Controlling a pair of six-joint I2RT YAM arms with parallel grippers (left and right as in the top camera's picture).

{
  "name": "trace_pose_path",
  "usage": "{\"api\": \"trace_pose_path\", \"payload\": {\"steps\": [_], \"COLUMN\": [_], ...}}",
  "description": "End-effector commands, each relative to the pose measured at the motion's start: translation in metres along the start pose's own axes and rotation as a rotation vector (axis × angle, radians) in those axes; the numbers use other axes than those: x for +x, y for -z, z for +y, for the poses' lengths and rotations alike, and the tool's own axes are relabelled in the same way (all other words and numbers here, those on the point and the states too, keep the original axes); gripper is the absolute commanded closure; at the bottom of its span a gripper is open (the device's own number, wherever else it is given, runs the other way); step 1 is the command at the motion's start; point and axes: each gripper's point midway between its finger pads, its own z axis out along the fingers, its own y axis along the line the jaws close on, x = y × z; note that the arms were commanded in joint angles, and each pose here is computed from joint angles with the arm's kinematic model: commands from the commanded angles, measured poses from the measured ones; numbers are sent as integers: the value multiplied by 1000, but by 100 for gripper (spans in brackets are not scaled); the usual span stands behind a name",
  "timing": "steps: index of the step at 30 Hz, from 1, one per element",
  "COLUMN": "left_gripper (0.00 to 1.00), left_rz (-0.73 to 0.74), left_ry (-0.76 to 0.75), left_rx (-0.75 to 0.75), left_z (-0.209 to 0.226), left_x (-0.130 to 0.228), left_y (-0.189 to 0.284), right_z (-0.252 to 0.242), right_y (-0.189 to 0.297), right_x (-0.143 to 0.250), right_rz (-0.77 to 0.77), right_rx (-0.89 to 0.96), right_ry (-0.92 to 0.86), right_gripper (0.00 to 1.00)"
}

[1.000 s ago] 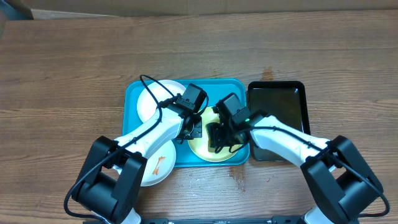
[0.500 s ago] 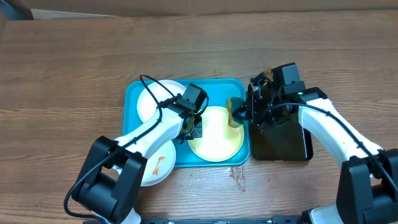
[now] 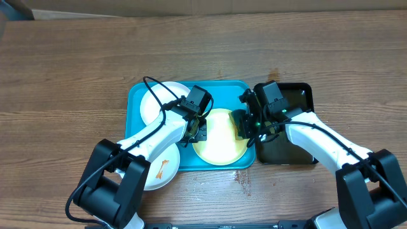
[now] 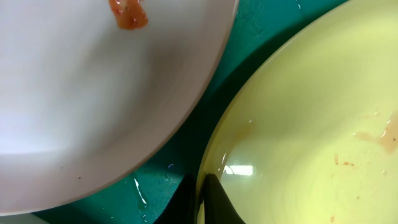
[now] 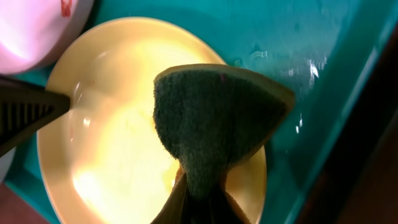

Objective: Clean dirty plates on tray and stack at the side

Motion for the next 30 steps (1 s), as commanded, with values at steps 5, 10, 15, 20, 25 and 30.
{"api": "trace_pose_path", "payload": {"steps": [5,10,15,20,25,30], "left_gripper": [96,96,96,96,96,96], "left_rz": [19,18,18,18,19,19], "left_ry": [9,9,9,9,9,9], "left_rx": [-27,-27,-27,-27,-27,-27], "left_z": [6,6,6,6,6,6], "left_x": [5,5,5,5,5,5], "left_y": [-7,-7,-7,-7,-7,-7], "right_z": [-12,-7,28,57,72,69], "right_y": [-32,-49,-46,-31,26,82], "right_x": [10,28,30,27,-27,-57], "right_rz": [54,131,156,170,48,-50], "right_rx": [38,-30,-233,-427,-658,-722], "right_ry": [43,12,-45,-60,-70,-82], "right_gripper": [96,96,96,96,96,96]}}
